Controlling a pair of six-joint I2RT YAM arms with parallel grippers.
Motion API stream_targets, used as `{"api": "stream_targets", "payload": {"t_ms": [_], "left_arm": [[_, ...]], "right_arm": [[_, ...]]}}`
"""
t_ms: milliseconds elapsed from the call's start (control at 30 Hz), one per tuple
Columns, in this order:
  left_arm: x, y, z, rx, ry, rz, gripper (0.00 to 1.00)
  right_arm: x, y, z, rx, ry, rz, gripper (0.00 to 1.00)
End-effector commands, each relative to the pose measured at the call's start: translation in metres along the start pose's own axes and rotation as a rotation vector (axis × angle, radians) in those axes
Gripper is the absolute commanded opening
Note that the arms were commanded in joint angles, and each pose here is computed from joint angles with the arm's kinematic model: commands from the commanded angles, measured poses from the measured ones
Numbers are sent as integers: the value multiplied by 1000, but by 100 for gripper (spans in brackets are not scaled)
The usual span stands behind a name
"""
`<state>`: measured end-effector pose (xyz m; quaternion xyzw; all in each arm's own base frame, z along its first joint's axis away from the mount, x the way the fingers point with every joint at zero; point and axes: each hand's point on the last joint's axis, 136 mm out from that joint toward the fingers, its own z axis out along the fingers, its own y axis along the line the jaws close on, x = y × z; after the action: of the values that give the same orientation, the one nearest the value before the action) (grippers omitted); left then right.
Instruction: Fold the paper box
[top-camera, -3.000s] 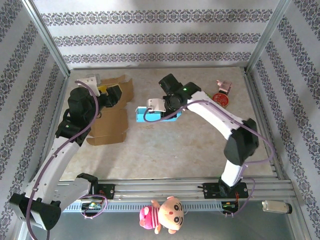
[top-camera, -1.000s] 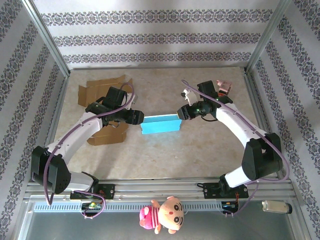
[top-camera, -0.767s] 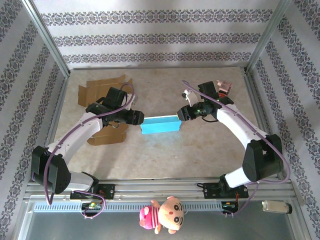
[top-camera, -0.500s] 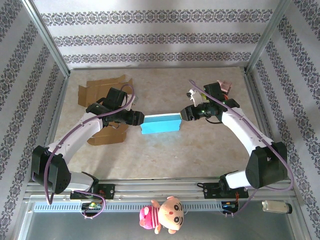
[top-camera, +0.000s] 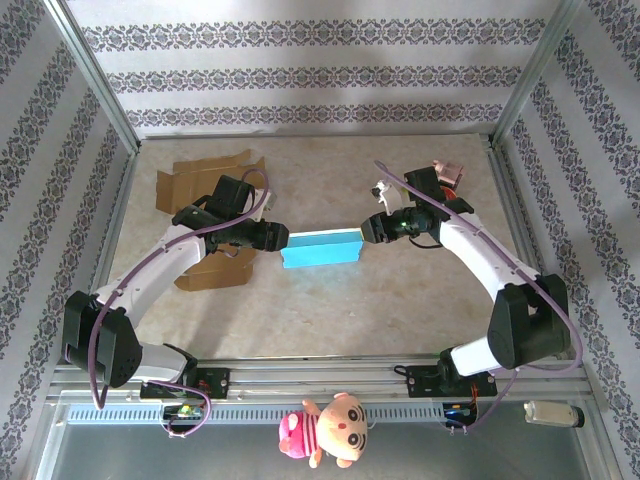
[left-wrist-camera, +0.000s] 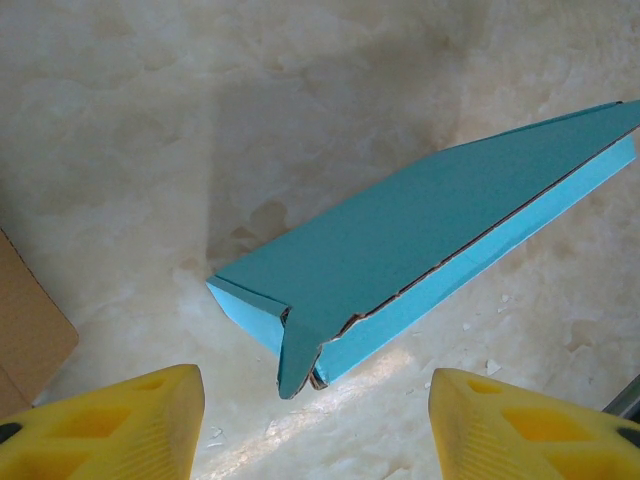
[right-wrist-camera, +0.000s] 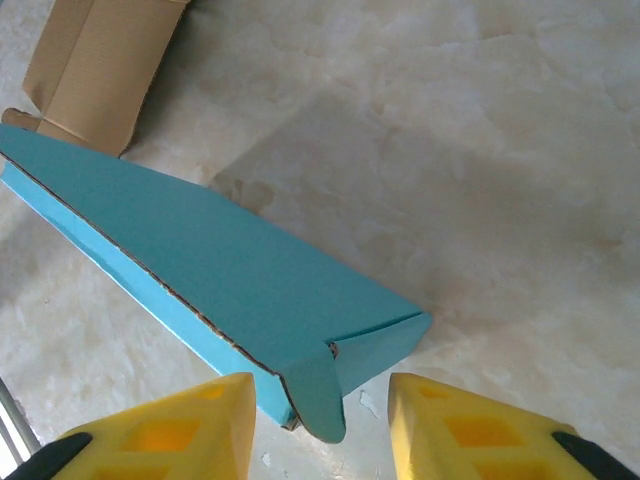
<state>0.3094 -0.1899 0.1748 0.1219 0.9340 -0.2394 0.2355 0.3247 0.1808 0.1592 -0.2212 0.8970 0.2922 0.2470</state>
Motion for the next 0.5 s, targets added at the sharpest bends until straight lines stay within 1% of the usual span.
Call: {"api": "stream_targets", "payload": {"t_ms": [0,167,233,333,467], "left_arm": [[0,-1,4,0,-5,-3,61],[0,0,6,-5,0,-6,61],[0,0,6,-5,-1,-6,61],[1,1,7,-7,7,-5,61],[3,3,7,-16,11,-5,61]], "right_arm": [[-12,4,2,-6,-19,-33,35],[-9,6,9,-25,2,-32,22],[-8,7,12,-31,7,-31,20],[-8,6,13,-26,9,-30,21],[-12,3,11,3,1,-36,31]]}}
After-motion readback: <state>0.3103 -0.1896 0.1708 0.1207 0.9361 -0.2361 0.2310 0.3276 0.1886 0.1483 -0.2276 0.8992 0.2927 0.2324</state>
